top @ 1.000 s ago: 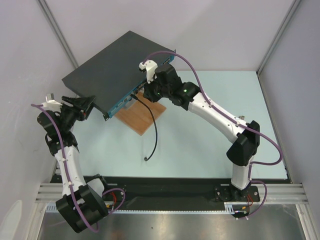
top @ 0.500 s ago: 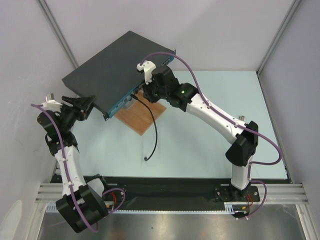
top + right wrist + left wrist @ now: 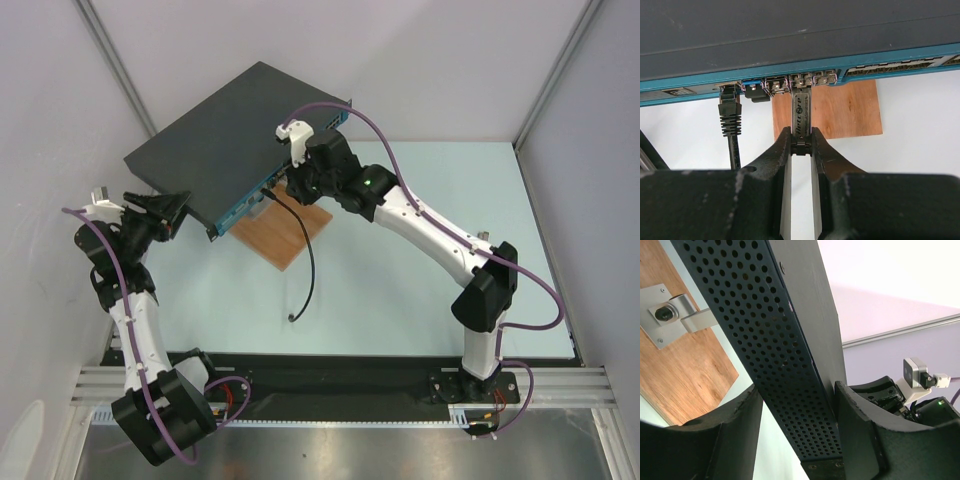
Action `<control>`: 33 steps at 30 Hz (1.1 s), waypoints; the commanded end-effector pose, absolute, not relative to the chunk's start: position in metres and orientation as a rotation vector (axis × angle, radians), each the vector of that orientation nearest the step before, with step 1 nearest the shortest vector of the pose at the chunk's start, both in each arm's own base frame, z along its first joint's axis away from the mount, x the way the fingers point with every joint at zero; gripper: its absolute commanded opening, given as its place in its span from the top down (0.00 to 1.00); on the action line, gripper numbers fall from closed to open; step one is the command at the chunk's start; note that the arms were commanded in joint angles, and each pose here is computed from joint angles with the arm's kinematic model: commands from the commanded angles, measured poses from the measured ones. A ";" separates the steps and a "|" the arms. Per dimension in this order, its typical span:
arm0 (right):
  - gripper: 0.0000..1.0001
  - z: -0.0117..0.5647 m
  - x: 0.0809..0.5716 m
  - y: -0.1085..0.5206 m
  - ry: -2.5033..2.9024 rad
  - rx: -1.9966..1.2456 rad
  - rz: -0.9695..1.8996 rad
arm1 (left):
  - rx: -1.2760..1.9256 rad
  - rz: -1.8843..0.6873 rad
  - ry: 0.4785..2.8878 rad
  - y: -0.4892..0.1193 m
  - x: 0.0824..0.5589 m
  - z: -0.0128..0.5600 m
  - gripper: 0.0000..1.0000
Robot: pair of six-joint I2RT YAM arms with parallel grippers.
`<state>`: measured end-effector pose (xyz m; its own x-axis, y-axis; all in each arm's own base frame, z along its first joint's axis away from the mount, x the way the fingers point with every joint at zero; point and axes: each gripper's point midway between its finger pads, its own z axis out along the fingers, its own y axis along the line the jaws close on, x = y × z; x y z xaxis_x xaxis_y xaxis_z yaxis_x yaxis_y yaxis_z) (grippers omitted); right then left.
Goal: Insert the plug into the switch port
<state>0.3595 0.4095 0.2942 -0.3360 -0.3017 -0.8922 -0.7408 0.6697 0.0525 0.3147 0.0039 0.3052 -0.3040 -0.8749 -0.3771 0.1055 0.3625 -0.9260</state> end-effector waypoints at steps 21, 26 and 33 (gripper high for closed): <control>1.00 0.376 0.375 0.396 1.725 -0.669 0.633 | -0.563 -1.129 1.509 -0.002 0.317 0.328 1.00; 1.00 0.375 0.372 0.394 1.729 -0.676 0.644 | -0.561 -1.126 1.510 -0.002 0.317 0.328 1.00; 1.00 0.370 0.368 0.396 1.737 -0.679 0.661 | -0.562 -1.125 1.509 -0.003 0.317 0.328 1.00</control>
<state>0.3616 0.4054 0.2997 -0.3493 -0.2679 -0.8979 -0.7429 0.6632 0.0911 0.3154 0.0040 0.3050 -0.3034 -0.8765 -0.3739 0.1086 0.3580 -0.9274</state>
